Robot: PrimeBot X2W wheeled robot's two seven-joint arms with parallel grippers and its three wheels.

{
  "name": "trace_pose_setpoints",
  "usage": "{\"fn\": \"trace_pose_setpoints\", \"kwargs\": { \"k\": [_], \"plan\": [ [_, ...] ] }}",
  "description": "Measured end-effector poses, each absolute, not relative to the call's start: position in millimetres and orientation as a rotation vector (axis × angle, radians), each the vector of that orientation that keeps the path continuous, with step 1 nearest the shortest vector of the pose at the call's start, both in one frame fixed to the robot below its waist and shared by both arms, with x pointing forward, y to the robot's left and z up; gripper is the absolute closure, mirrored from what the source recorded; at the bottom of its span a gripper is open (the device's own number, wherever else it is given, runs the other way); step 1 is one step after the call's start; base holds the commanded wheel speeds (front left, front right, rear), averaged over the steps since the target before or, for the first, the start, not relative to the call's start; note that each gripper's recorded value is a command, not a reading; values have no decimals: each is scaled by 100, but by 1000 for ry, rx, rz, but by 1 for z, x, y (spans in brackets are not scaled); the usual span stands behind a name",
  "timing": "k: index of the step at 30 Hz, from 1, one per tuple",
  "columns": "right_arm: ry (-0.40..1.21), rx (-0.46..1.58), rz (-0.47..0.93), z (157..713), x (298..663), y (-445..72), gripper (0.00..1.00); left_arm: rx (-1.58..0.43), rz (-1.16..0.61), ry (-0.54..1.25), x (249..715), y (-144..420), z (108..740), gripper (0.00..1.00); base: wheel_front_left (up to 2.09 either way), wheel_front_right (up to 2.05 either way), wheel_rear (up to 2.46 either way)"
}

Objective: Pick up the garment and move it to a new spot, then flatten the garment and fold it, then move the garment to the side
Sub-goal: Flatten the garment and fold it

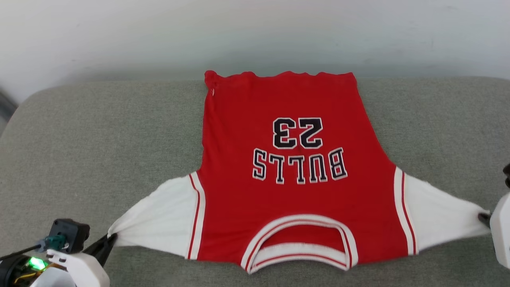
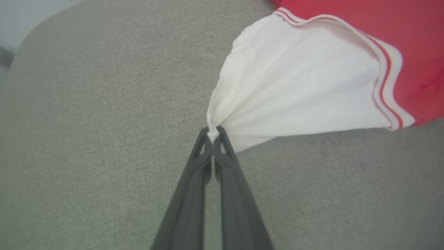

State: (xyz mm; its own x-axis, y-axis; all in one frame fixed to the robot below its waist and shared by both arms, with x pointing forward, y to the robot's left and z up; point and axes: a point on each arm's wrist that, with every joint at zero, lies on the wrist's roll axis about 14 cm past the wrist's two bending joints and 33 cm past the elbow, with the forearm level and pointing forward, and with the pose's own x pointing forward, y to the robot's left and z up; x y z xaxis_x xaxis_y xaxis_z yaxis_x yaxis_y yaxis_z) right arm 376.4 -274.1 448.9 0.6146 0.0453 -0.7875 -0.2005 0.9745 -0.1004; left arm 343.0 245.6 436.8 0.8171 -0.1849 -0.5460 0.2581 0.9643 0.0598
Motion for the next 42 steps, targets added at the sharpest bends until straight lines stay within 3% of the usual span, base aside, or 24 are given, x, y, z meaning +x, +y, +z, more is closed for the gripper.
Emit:
{"fn": "trace_pose_setpoints", "kwargs": {
  "k": [8, 14, 15, 17, 18, 21, 31, 42],
  "plan": [
    [1090, -139, 108, 424, 318, -282, 100, 97, -248, 699, 303, 244, 417, 100, 0, 0, 0],
    [1115, -114, 94, 417, 310, -279, 100, 56, -288, 725, 293, 227, 413, 100, 0, 0, 0],
    [1113, -113, 94, 418, 311, -279, 87, 53, -292, 731, 292, 225, 412, 100, 0, 0, 0],
    [1106, -101, 91, 418, 314, -278, 15, 46, -301, 735, 291, 222, 413, 100, 0, 0, 0],
    [1116, -89, 87, 417, 314, -278, 0, 34, -304, 738, 291, 220, 413, 100, 0, 0, 0],
    [1097, -74, 109, 423, 326, -270, 0, -6, -311, 735, 294, 213, 419, 100, 0, 0, 0],
    [922, -114, 213, 468, 428, -234, 0, 13, -436, 787, 289, 183, 433, 100, 0, 0, 0],
    [1029, -183, 238, 440, 544, -197, 0, 39, -455, 811, 299, 176, 432, 100, 0, 0, 0]
  ]
}}
